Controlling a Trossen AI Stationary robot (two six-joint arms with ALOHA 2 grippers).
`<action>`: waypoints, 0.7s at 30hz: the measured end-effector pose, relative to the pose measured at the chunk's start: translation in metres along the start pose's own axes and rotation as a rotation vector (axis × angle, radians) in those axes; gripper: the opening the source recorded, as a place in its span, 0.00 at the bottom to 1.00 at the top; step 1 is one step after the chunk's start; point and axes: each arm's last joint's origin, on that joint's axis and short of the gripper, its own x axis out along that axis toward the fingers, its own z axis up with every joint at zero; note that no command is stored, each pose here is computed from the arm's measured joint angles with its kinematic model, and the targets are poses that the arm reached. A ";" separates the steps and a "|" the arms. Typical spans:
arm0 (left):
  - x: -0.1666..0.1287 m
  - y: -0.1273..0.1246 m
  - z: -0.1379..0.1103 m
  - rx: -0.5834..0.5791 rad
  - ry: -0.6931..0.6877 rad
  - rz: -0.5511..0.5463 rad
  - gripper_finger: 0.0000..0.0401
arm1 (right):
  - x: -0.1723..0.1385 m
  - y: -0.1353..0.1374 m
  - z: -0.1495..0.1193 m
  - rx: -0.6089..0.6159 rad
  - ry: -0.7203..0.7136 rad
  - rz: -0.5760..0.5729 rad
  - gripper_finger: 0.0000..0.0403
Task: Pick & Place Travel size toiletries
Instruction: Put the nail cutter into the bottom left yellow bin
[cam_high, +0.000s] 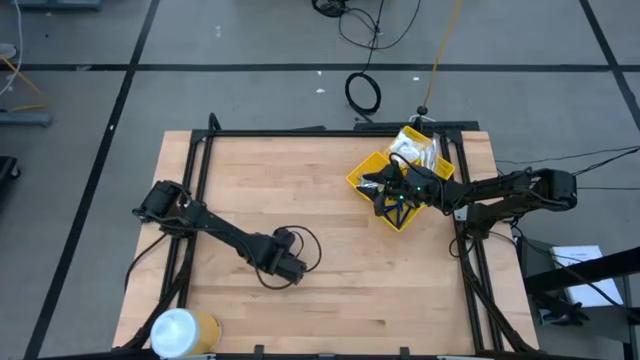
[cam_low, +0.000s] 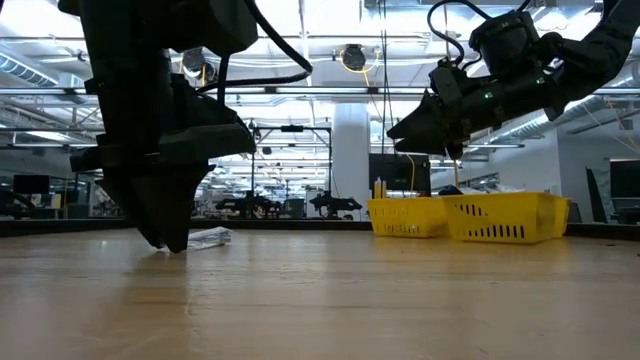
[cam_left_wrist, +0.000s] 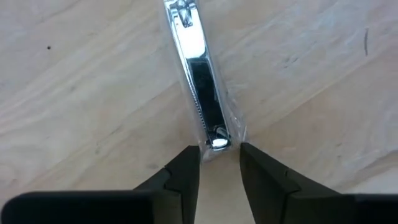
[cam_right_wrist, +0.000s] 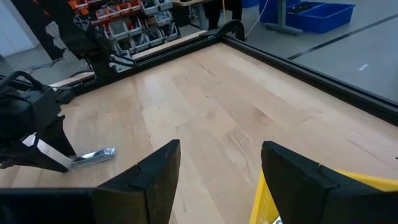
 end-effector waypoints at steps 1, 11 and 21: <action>0.000 0.000 0.000 0.006 0.000 0.001 0.29 | 0.000 0.000 0.000 0.000 0.000 0.000 0.53; 0.000 0.000 0.002 -0.022 -0.064 0.011 0.59 | 0.000 0.000 0.000 -0.004 0.000 -0.001 0.53; 0.012 -0.001 0.016 -0.029 -0.074 -0.009 0.70 | 0.000 0.000 0.000 -0.003 -0.001 -0.002 0.53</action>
